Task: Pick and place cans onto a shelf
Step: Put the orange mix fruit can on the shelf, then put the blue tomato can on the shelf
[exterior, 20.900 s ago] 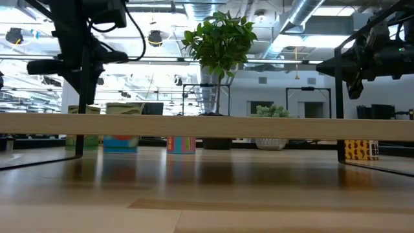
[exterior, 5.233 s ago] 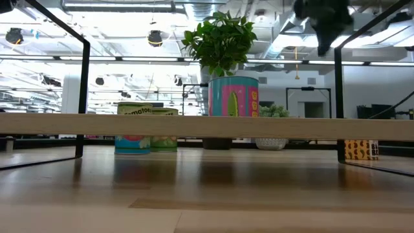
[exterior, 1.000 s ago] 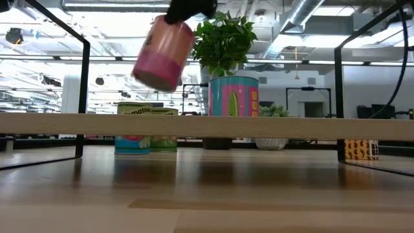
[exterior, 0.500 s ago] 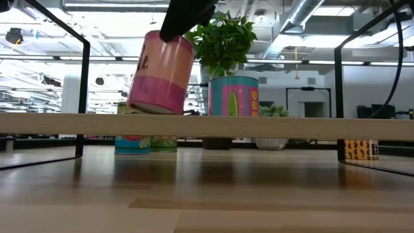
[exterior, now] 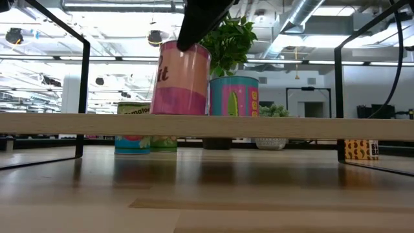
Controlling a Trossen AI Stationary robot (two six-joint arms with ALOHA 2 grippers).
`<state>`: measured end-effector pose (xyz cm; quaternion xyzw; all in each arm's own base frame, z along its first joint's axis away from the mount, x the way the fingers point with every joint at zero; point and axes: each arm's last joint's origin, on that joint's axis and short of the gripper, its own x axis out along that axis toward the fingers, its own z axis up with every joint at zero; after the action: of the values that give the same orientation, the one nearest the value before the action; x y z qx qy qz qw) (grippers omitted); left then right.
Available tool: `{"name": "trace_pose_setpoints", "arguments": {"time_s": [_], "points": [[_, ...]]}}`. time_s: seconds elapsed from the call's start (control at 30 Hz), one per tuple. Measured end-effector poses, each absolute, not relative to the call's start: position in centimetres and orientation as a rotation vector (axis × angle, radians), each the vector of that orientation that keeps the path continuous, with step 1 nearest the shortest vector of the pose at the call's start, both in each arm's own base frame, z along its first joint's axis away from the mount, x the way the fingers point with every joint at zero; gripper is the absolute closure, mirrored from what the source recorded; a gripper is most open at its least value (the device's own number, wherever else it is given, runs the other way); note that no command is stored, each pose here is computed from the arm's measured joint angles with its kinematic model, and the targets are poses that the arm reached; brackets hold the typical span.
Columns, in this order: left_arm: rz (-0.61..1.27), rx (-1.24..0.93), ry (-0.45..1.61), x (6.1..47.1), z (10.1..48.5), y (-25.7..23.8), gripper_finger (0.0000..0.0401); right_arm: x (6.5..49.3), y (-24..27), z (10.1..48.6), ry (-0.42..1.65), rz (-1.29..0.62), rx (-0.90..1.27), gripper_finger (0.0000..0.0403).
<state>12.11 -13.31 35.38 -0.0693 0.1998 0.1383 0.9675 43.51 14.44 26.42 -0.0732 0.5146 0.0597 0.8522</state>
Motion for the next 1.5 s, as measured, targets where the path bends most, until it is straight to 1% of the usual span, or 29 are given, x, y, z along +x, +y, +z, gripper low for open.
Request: {"name": "trace_pose_setpoints", "arguments": {"time_s": [0.2, 0.3, 0.5, 0.8, 0.87, 1.0, 1.17, 1.27, 1.37, 1.5], "points": [[0.280, -0.140, 0.404, 12.1, 35.4, -13.3, 0.0401, 43.5, 14.4, 26.4, 1.083, 0.126, -0.153, 0.0358], [0.280, -0.141, 0.404, 12.1, 35.4, -13.3, 0.0401, 43.5, 14.4, 26.4, 1.080, 0.124, -0.154, 0.0347], [0.280, -0.141, 0.404, 12.1, 35.4, -13.3, 0.0401, 43.7, 14.4, 26.5, 1.066, 0.131, -0.168, 0.0342], [0.280, -0.140, 0.404, 12.1, 35.4, -13.3, 0.0401, 44.6, 14.1, 27.4, 0.944, 0.156, -0.191, 0.0341], [0.280, -0.140, 0.404, 12.1, 35.4, -13.3, 0.0401, 44.9, 13.7, 28.4, 0.912, 0.162, -0.229, 0.0341], [0.280, -0.140, 0.404, 12.1, 35.4, -13.3, 0.0401, 45.7, 12.1, 31.5, 0.796, 0.131, -0.299, 0.0341], [0.280, -0.141, 0.404, 12.1, 35.4, -13.3, 0.0401, 46.4, 8.6, 32.5, 0.776, 0.136, -0.329, 0.0337], [0.288, -0.142, 0.400, 12.2, 35.4, -13.2, 0.0401, 46.8, 6.2, 32.3, 0.791, 0.140, -0.280, 0.0319], [0.316, -0.155, 0.392, 12.5, 35.4, -13.0, 0.0401, 47.2, 3.9, 31.8, 0.816, 0.093, -0.249, 0.0287], [0.437, -0.188, 0.338, 13.5, 35.5, -11.8, 0.0401, 46.8, 1.6, 32.2, 0.849, 0.006, -0.055, 0.0248]]}}
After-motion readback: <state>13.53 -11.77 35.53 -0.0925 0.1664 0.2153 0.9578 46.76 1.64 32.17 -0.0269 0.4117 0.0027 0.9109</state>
